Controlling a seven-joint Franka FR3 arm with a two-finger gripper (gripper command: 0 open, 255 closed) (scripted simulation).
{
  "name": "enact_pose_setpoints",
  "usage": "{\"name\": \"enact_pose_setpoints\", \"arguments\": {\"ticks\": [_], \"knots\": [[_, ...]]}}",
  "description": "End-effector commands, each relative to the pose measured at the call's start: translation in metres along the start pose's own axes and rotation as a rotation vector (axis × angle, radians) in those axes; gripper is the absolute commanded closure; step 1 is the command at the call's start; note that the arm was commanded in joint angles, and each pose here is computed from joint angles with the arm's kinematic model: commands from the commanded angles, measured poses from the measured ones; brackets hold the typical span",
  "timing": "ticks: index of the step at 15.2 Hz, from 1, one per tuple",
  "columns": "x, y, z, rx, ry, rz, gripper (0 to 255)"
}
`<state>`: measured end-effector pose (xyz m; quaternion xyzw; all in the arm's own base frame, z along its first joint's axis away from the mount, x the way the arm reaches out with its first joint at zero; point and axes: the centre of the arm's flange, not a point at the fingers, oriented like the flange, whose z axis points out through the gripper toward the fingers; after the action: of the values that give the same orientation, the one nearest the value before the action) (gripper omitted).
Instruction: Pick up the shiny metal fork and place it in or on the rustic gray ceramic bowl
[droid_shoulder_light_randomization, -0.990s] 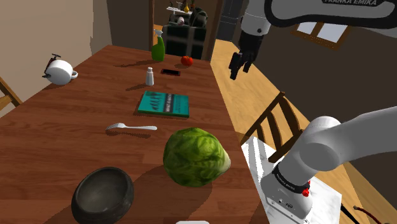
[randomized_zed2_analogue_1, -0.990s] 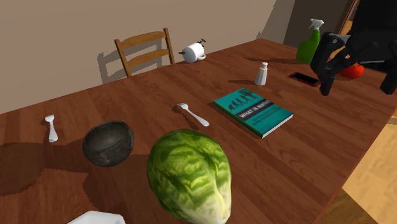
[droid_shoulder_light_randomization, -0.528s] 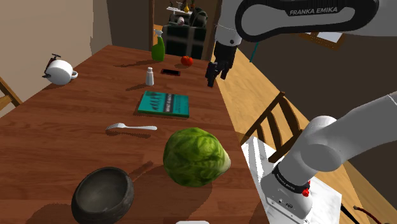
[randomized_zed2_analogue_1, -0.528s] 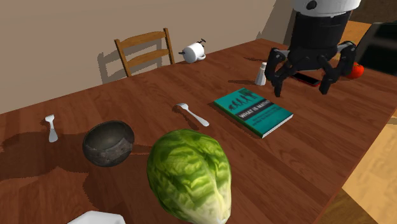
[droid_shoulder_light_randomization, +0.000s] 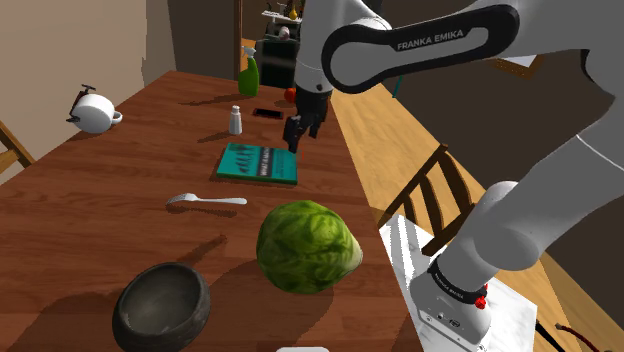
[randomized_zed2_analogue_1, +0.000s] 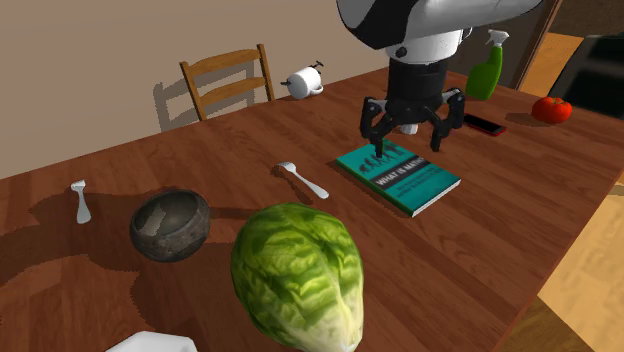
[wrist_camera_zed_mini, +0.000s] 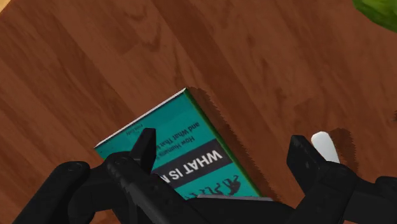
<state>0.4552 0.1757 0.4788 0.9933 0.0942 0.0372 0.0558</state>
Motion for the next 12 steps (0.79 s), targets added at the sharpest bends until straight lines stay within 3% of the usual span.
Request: {"name": "enact_pose_setpoints", "arguments": {"ticks": [1,12], "knots": [[0.014,-0.017,0.010,0.005,0.008,-0.024,0],[0.089,-0.118,0.071,0.026,0.047,-0.153,0]]}}
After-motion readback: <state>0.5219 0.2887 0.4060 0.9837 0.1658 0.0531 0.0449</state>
